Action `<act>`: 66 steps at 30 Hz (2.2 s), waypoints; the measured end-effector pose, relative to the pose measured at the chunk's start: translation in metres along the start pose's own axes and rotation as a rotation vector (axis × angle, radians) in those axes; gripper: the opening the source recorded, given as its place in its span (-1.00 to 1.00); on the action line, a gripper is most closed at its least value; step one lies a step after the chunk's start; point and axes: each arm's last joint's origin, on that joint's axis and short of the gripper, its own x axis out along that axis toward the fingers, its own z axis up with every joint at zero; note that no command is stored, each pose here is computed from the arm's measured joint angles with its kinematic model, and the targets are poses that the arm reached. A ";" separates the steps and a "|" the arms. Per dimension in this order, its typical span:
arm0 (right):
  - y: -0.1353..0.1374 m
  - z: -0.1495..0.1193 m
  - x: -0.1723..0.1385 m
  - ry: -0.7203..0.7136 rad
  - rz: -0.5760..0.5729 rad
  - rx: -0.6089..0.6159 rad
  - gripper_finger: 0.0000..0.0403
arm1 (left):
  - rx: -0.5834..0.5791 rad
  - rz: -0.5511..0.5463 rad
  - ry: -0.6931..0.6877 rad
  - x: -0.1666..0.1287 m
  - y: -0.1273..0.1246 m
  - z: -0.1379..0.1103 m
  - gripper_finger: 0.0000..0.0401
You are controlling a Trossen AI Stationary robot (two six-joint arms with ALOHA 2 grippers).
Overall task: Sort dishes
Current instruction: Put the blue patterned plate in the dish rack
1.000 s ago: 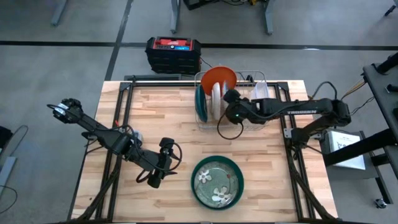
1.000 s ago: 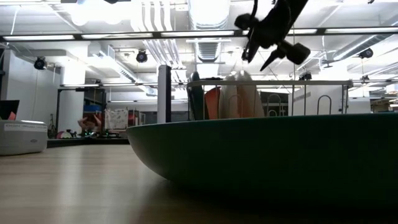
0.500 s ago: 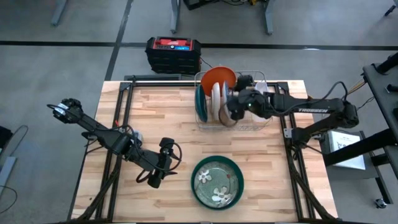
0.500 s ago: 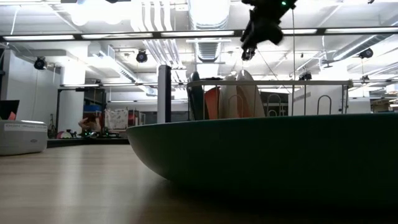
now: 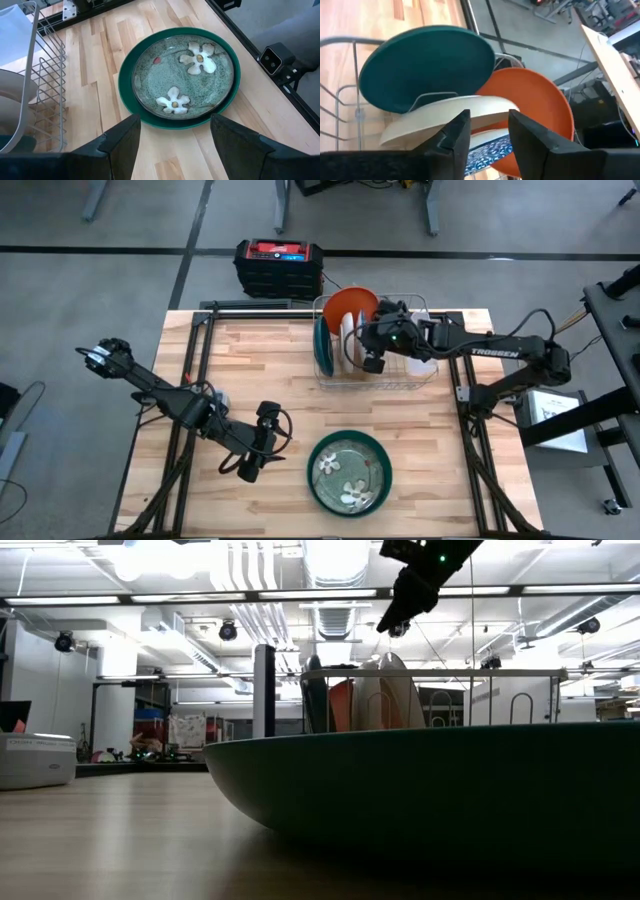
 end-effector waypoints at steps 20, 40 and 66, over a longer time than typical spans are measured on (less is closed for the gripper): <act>0.000 -0.013 0.023 0.149 -0.030 -0.056 -1.00 | 0.000 0.000 -0.001 0.000 0.000 0.000 0.15; -0.008 -0.026 -0.001 0.261 -0.096 -0.028 -1.00 | 0.002 0.000 0.006 0.000 0.000 -0.001 0.15; -0.015 -0.032 -0.018 0.277 -0.151 0.163 -1.00 | -0.006 0.000 0.007 0.000 0.000 -0.001 0.15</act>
